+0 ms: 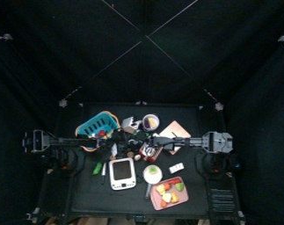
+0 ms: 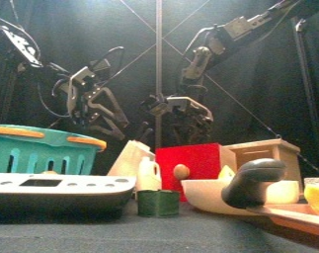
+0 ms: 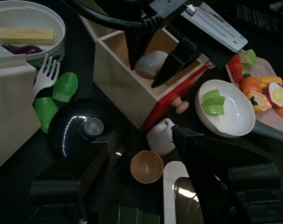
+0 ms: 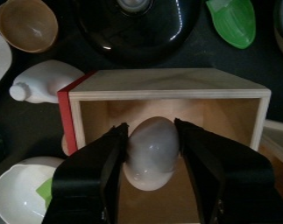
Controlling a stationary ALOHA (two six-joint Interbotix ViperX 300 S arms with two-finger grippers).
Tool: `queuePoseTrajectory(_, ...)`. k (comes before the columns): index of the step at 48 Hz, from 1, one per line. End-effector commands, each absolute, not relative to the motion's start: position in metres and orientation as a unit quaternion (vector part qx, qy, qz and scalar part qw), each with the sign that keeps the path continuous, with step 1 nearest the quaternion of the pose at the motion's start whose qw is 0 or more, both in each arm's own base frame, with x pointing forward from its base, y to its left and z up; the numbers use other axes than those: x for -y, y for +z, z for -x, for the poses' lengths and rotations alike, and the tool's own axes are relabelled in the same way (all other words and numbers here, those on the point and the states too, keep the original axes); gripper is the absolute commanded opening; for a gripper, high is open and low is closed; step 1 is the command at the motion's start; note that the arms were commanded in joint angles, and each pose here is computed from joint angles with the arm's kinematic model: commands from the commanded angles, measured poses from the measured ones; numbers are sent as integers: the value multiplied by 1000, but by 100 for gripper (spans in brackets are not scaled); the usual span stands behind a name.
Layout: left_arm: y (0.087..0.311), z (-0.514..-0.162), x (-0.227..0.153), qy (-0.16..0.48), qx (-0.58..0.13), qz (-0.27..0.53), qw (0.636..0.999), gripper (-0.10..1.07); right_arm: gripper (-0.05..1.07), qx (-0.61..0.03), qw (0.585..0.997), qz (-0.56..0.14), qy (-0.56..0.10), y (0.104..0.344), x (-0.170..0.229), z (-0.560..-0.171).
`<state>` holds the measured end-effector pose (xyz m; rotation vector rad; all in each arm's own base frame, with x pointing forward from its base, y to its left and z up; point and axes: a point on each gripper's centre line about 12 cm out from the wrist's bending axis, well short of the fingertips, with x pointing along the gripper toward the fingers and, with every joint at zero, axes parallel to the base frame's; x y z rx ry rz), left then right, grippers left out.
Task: Place egg in pan
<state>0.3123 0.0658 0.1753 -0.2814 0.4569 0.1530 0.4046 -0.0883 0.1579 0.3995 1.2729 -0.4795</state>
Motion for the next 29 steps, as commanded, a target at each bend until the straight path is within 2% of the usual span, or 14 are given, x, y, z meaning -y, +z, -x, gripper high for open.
queuePoseTrajectory(1,182,-313,-65,69,-216,131,965,89,65,-561,777,-184,-218,182,90,-404)
queuePoseTrajectory(6,187,-306,-62,66,-209,128,967,89,65,-563,777,-181,-218,186,89,-399)
queuePoseTrajectory(17,189,-283,-55,64,-200,123,970,89,65,-536,794,-190,-217,213,85,-391)
queuePoseTrajectory(29,187,-274,-52,60,-202,115,971,89,65,-526,810,-192,-175,230,48,-393)
